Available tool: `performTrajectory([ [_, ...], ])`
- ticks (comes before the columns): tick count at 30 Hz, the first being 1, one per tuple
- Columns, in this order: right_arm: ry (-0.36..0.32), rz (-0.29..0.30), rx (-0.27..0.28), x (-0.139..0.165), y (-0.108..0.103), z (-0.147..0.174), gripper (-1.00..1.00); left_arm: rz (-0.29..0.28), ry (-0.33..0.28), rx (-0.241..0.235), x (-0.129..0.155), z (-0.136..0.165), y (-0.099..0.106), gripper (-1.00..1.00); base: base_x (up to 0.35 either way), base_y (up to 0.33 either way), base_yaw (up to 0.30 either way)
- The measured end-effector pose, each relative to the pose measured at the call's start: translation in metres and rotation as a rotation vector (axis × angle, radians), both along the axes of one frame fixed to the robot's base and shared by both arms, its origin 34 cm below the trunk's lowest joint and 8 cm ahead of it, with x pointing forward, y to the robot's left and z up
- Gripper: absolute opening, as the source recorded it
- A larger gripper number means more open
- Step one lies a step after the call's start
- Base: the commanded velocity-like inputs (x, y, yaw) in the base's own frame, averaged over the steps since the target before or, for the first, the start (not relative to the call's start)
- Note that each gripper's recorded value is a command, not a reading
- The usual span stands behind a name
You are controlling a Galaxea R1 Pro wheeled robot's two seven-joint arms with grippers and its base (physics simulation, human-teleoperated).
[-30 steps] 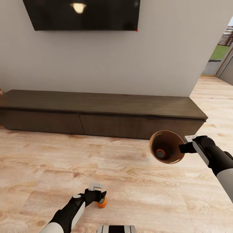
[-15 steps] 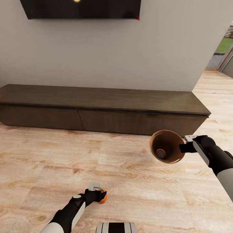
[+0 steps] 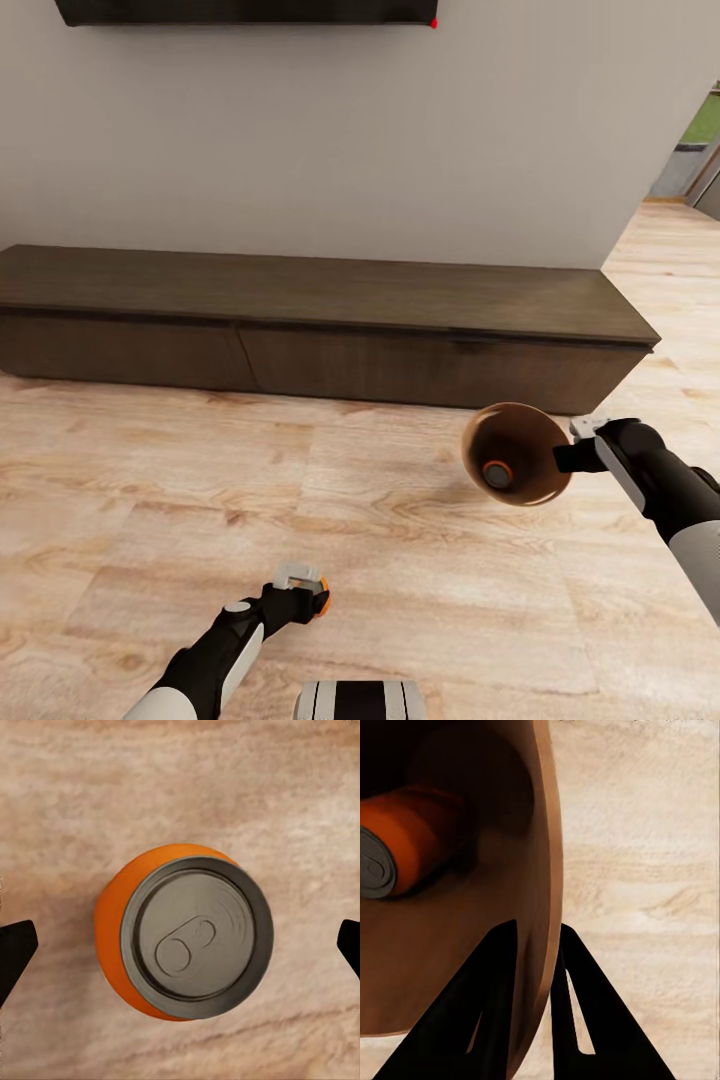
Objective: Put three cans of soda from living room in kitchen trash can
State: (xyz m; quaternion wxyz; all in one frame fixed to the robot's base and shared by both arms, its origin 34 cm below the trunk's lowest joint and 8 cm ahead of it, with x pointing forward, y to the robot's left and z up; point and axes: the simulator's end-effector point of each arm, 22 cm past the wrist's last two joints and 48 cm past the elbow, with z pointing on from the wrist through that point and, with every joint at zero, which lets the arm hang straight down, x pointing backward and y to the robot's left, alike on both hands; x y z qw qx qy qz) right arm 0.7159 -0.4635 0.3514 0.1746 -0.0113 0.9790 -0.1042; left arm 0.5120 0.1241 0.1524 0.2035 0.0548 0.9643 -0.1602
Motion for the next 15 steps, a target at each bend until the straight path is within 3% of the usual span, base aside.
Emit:
performTrajectory([
  [4,0.004,0.010,-0.033,-0.0001,-0.0038,0.0004,-1.00,0.000,-0.002,0.000,0.0007,0.0004,0.0001,1.00,0.000,0.000,0.000],
  [15,0.010,0.014,-0.034,-0.0007,-0.0022,-0.0031,-1.00,-0.001,0.004,-0.001,-0.0015,-0.0018,-0.0007,1.00,0.000,0.000,0.000],
])
